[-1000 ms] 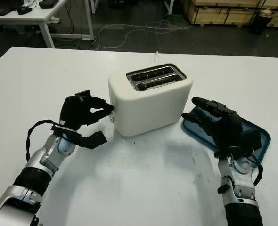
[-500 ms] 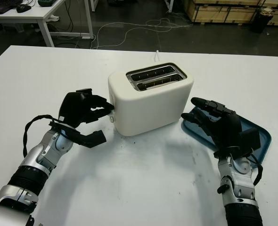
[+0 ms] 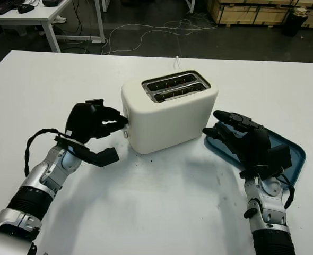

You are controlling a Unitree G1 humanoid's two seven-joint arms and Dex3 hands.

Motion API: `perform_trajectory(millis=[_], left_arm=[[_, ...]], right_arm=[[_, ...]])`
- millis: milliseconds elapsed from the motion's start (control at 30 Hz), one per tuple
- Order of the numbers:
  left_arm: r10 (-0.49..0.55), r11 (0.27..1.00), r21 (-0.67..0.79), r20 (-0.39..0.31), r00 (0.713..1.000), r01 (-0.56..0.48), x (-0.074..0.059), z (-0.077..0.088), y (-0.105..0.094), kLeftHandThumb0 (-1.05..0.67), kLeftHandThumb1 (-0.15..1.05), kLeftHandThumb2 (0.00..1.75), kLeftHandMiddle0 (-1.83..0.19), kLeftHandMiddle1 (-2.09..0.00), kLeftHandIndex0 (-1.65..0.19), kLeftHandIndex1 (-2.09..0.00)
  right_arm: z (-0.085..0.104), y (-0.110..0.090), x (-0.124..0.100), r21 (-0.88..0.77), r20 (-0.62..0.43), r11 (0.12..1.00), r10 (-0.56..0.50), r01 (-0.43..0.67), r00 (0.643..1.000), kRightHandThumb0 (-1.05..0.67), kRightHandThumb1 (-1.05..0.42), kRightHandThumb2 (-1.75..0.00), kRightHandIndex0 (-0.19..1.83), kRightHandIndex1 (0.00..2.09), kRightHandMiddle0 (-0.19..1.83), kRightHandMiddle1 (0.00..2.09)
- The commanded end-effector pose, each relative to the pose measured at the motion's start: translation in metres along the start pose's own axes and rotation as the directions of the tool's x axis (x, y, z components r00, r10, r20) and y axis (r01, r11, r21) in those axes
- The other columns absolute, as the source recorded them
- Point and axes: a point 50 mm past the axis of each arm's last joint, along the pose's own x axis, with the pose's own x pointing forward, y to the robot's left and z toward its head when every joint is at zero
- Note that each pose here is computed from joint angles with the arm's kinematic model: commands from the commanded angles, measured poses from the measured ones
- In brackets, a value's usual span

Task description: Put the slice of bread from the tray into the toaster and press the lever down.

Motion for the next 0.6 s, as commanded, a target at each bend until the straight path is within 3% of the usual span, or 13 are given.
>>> perform_trajectory(millis=[0, 300, 567], left_arm=[[-0.031, 0.999, -0.020, 0.161, 0.987, 0.034, 0.016, 0.033, -0.011, -0.34, 0.92, 0.02, -0.77, -1.43, -1.19, -0.08], [0.016, 0.999, 0.032, 0.173, 0.985, -0.021, 0.025, 0.030, 0.015, -0.34, 0.92, 0.02, -0.77, -1.52, -1.19, -0.08], [0.000, 1.000, 0.024, 0.184, 0.983, -0.004, 0.023, 0.032, 0.014, -0.33, 0.92, 0.03, -0.78, -1.46, -1.18, -0.07]], right_arm=[[-0.001, 0.001, 0.001, -0.010, 0.001, 1.000, 0.000, 0.000, 1.000, -0.45, -0.88, 0.00, 1.28, 0.01, 1.10, 0.00], [-0.002, 0.001, 0.000, -0.011, -0.002, 1.000, 0.002, -0.002, 1.000, -0.47, -0.88, 0.00, 1.27, 0.00, 1.10, 0.00], [-0.003, 0.002, -0.002, -0.014, -0.013, 1.000, 0.001, -0.002, 1.000, -0.46, -0.88, 0.00, 1.27, 0.00, 1.10, 0.00]])
